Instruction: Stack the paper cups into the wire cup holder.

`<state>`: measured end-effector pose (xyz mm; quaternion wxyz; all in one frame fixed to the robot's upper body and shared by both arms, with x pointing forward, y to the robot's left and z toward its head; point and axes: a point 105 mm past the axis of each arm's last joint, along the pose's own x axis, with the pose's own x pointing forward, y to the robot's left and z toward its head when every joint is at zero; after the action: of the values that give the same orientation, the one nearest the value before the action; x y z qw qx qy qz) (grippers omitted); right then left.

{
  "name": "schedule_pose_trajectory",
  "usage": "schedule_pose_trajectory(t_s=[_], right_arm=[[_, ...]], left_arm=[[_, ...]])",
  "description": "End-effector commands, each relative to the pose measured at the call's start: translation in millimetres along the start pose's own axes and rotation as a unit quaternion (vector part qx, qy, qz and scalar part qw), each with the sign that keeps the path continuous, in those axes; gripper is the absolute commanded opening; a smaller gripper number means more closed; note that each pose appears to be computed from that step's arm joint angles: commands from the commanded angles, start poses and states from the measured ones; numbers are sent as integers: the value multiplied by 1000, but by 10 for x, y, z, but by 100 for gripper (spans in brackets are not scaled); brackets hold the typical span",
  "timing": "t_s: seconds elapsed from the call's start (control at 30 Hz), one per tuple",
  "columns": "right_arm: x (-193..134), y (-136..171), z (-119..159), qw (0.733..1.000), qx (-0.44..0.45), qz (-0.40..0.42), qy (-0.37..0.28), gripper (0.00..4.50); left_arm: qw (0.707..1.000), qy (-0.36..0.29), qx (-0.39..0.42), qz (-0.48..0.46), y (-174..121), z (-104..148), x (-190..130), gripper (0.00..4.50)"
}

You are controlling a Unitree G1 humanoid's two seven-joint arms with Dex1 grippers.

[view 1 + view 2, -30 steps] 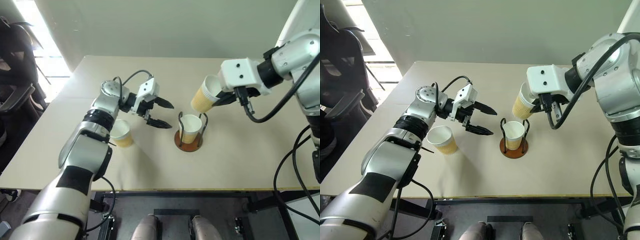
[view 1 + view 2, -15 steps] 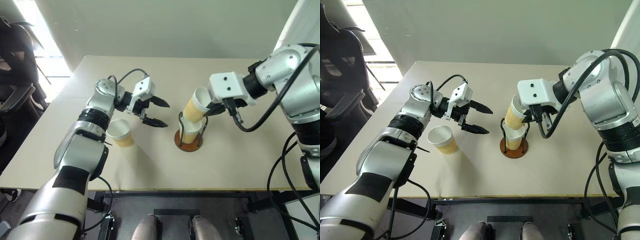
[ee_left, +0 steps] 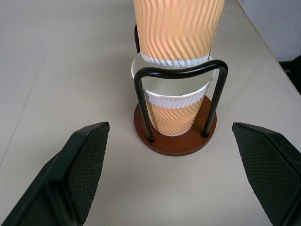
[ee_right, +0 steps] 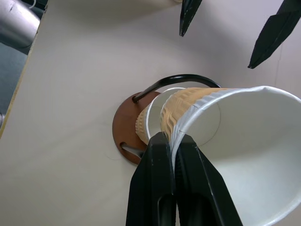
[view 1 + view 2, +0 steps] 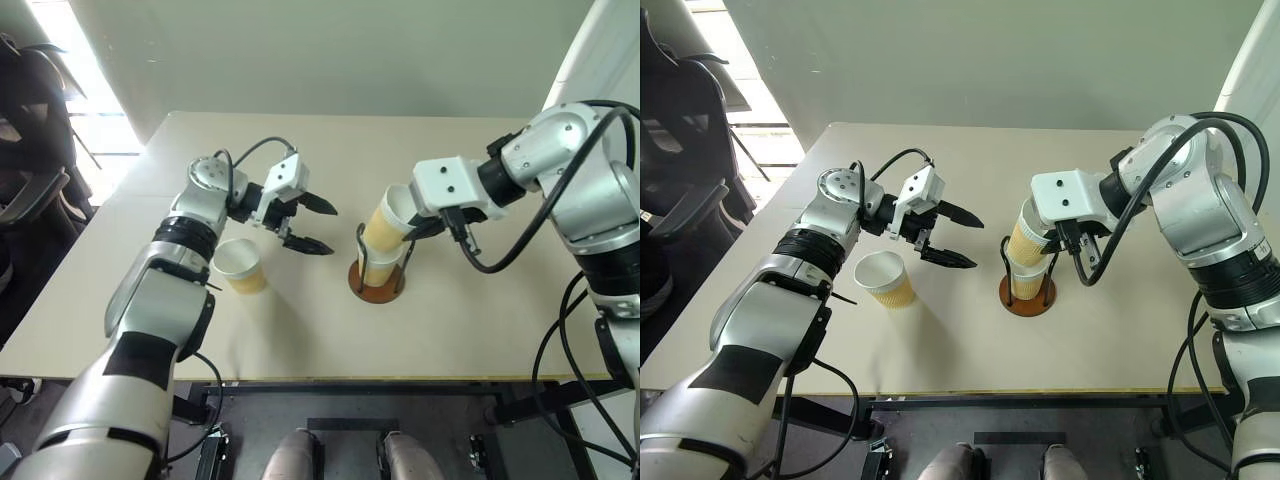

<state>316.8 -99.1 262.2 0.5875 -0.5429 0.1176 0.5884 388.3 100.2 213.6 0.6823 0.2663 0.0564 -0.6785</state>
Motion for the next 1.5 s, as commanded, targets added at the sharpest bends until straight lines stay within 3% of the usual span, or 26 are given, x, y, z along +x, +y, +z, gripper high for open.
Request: schedule_pose_trajectory(t_s=[0.03, 0.93, 1.1, 1.43, 1.5], right_arm=[[-12, -9, 46, 1000, -22, -5, 4, 4], [89, -20, -79, 998, -60, -5, 34, 4], [83, 7, -49, 998, -55, 3, 27, 109], [24, -124, 51, 999, -11, -28, -15, 431], [-92, -220, 86, 997, 28, -56, -46, 431]], left_arm=[[1000, -7, 21, -11, -3, 110, -57, 450], [1000, -1, 20, -13, -12, 103, -77, 450], [1000, 0, 21, -13, -13, 104, -76, 450], [1000, -3, 17, -11, 0, 124, -85, 450], [1000, -4, 12, -4, 29, 158, -115, 450]])
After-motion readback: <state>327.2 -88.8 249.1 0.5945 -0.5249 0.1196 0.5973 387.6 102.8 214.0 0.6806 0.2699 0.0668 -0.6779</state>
